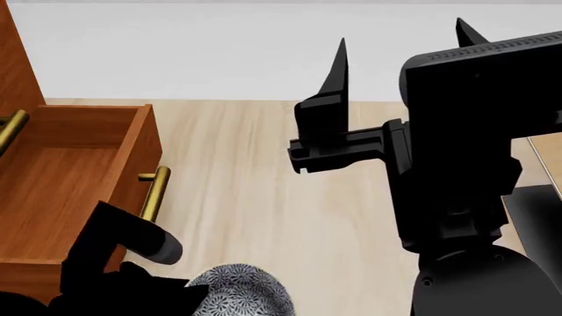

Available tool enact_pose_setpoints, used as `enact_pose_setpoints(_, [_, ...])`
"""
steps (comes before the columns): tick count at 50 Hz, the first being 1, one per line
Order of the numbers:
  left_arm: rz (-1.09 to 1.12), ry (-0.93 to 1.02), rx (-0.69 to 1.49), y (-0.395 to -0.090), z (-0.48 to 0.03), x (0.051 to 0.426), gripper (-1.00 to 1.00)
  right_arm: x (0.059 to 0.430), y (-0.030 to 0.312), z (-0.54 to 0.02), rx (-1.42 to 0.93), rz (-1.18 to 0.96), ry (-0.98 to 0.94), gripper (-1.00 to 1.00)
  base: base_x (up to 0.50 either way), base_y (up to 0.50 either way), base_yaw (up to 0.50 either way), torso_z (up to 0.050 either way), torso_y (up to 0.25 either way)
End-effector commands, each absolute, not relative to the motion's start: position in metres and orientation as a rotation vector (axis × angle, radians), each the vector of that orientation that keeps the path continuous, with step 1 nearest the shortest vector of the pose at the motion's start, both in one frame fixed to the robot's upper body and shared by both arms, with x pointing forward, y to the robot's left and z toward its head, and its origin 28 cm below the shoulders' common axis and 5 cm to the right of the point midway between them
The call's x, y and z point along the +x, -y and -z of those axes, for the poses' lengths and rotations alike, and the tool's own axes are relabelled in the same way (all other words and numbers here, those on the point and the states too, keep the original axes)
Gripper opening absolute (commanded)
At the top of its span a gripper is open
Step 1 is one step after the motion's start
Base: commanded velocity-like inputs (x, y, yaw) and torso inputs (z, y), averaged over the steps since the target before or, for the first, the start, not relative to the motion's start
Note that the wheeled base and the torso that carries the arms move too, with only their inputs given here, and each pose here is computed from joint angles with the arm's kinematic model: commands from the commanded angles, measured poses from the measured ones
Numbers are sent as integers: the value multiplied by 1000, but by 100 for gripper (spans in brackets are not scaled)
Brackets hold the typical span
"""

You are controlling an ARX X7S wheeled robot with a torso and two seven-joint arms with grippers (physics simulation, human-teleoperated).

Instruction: Put the bowl in the bottom drawer of the cabinet.

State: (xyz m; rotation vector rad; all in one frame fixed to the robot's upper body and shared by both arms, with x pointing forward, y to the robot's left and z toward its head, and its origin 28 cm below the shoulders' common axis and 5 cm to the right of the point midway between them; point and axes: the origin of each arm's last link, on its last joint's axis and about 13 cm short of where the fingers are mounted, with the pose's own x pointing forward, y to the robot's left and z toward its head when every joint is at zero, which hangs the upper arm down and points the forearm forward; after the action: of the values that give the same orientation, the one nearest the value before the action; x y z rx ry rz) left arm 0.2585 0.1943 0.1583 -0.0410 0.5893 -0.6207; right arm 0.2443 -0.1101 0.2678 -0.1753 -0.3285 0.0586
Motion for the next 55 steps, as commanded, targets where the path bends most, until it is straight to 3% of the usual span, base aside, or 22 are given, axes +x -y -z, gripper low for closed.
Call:
enact_pose_setpoints(1, [591, -505, -43, -197, -177, 258, -100, 244, 111, -269, -173, -59, 330, 100, 0, 0, 0, 0, 0])
enact_pose_setpoints(55, [413, -280, 46, -217, -248, 249, -100, 244, 111, -270, -172, -66, 334, 100, 0, 0, 0, 0, 0])
